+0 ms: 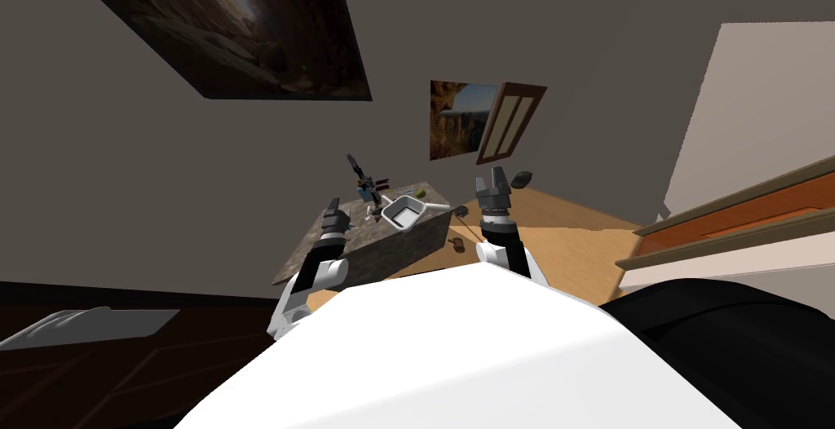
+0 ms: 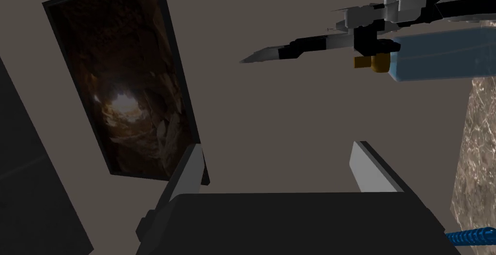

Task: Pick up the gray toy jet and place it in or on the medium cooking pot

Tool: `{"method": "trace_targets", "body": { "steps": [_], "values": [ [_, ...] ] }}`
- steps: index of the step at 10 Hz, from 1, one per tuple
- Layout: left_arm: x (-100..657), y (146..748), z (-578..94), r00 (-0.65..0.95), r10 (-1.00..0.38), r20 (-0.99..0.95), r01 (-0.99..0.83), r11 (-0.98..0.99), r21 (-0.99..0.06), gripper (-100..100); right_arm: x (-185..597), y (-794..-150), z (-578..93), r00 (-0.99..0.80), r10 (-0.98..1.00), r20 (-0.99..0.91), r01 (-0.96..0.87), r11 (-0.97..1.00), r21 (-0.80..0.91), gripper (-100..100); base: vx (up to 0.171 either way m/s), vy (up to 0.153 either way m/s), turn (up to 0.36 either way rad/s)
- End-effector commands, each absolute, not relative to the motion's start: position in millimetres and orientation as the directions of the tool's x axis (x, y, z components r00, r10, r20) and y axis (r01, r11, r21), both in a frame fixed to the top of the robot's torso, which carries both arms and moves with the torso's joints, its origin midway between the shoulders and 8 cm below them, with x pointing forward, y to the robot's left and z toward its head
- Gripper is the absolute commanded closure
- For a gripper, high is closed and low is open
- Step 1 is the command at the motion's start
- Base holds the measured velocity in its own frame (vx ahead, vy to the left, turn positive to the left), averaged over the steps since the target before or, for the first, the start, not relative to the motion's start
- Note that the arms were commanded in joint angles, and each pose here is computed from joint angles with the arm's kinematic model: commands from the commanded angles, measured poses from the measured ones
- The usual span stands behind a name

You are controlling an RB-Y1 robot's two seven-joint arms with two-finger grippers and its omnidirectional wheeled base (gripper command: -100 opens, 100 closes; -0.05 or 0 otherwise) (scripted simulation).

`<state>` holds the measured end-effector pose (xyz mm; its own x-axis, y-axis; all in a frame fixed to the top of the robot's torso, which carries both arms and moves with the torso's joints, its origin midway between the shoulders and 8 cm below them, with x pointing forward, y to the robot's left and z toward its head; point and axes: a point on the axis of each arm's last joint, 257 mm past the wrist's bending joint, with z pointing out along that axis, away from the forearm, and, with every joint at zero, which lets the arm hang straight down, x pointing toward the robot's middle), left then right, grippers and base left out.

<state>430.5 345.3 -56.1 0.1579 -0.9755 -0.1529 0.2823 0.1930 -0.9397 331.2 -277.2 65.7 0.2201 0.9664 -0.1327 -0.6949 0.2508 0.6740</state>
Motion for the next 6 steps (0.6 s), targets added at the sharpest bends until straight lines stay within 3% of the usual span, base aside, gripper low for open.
{"method": "trace_targets", "body": {
  "steps": [1, 6],
  "values": [
    [439, 351, -70, 0.155, -0.978, -0.143, 0.233, 0.177, -0.956, -100, 331, -277, 66, 0.22, 0.966, -0.133, -0.695, 0.251, 0.674, 0, -0.035, 0.051, -0.087],
    [455, 362, -99, 0.151, -0.981, -0.123, 0.133, 0.143, -0.981, -100, 331, -277, 66, 0.22, 0.966, -0.133, -0.695, 0.251, 0.674, 0, -0.038, 0.051, -0.067]
  ]
}}
